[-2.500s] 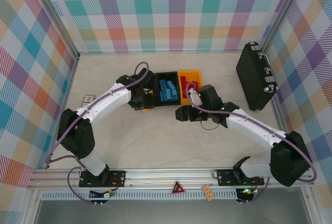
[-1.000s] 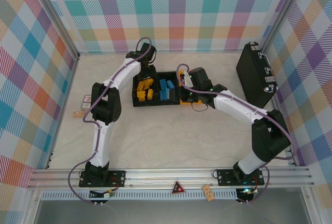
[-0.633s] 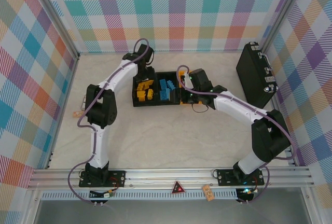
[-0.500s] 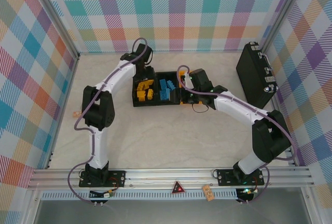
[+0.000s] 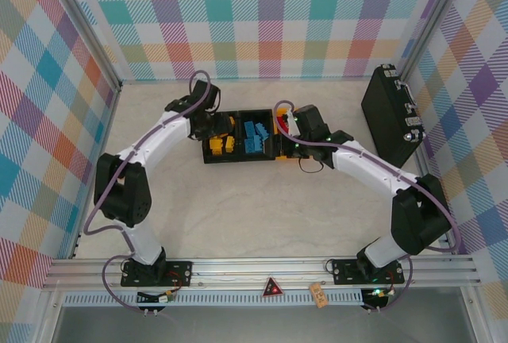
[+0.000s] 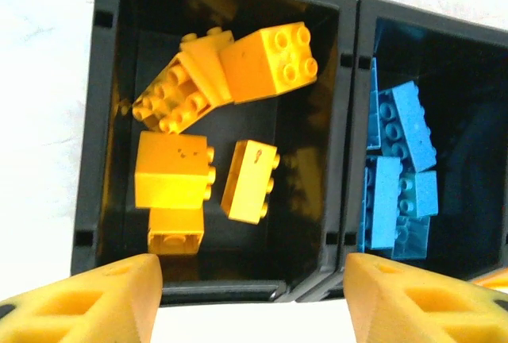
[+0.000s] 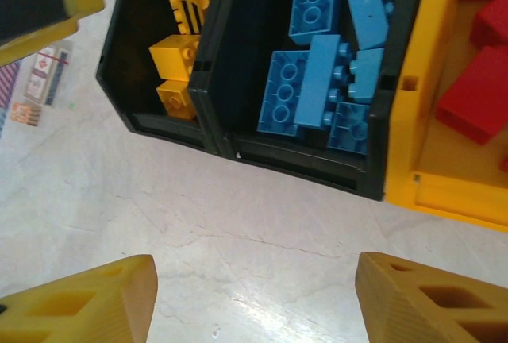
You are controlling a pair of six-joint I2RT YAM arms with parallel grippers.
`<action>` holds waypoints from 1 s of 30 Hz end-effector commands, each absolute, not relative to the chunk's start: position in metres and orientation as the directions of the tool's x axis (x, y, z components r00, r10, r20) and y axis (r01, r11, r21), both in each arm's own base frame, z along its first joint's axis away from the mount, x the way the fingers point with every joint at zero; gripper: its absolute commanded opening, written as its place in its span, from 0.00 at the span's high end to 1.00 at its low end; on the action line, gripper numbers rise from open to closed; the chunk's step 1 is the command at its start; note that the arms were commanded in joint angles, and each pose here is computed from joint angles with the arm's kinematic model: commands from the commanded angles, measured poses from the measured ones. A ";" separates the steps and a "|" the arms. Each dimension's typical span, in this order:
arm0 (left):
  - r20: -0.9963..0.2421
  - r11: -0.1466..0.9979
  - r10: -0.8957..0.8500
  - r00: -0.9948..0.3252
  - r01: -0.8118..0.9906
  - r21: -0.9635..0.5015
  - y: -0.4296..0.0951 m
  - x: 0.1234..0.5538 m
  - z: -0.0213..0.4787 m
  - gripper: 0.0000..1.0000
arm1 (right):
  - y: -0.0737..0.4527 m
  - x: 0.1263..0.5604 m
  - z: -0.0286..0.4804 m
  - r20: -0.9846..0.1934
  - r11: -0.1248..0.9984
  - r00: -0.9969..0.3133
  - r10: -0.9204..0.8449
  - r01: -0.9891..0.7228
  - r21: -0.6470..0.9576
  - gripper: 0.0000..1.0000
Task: Sort the legos into containers by color
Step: Reset both arms
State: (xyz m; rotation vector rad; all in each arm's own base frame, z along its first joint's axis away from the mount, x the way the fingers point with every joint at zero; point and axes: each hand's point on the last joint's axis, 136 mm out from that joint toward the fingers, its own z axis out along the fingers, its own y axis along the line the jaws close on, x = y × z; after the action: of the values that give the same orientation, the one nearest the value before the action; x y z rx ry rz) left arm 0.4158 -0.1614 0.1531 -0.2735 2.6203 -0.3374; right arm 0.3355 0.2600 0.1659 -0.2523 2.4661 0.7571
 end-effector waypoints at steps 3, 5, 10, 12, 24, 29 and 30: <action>-0.550 0.945 -0.268 -0.791 -0.104 -0.310 -0.146 0.405 0.184 0.26 | 0.242 0.352 0.198 -0.639 0.853 -0.769 -0.012 -0.342 0.395 0.27; -0.570 0.949 -0.267 -0.777 -0.110 -0.294 -0.136 0.397 0.188 0.13 | 0.234 0.356 0.200 -0.653 0.865 -0.757 -0.007 -0.332 0.376 0.02; -0.625 0.959 -0.269 -0.733 -0.145 -0.243 -0.107 0.378 0.198 0.01 | 0.207 0.362 0.206 -0.686 0.900 -0.727 0.024 -0.284 0.332 0.01; -0.653 0.958 -0.280 -0.704 -0.165 -0.233 -0.094 0.372 0.202 0.01 | 0.192 0.364 0.210 -0.700 0.916 -0.713 0.041 -0.252 0.311 0.01; -0.896 0.940 -0.258 -0.362 -0.308 -0.147 -0.005 0.348 0.221 0.01 | 0.058 0.367 0.205 -0.829 0.984 -0.541 0.143 0.168 0.060 0.01; -0.931 0.932 -0.182 -0.316 -0.356 -0.062 0.017 0.343 0.214 0.00 | 0.017 0.362 0.192 -0.921 0.956 -0.385 0.054 0.288 -0.064 0.01; -0.928 0.930 -0.172 -0.330 -0.364 -0.043 0.020 0.345 0.208 0.00 | 0.011 0.361 0.187 -0.928 0.948 -0.371 0.032 0.304 -0.089 0.01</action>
State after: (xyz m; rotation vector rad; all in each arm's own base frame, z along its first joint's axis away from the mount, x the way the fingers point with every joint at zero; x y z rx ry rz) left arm 0.3336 0.0028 0.1894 -0.3956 2.0258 0.1101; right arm 0.3509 0.0339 0.1593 0.2055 2.1300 -0.1550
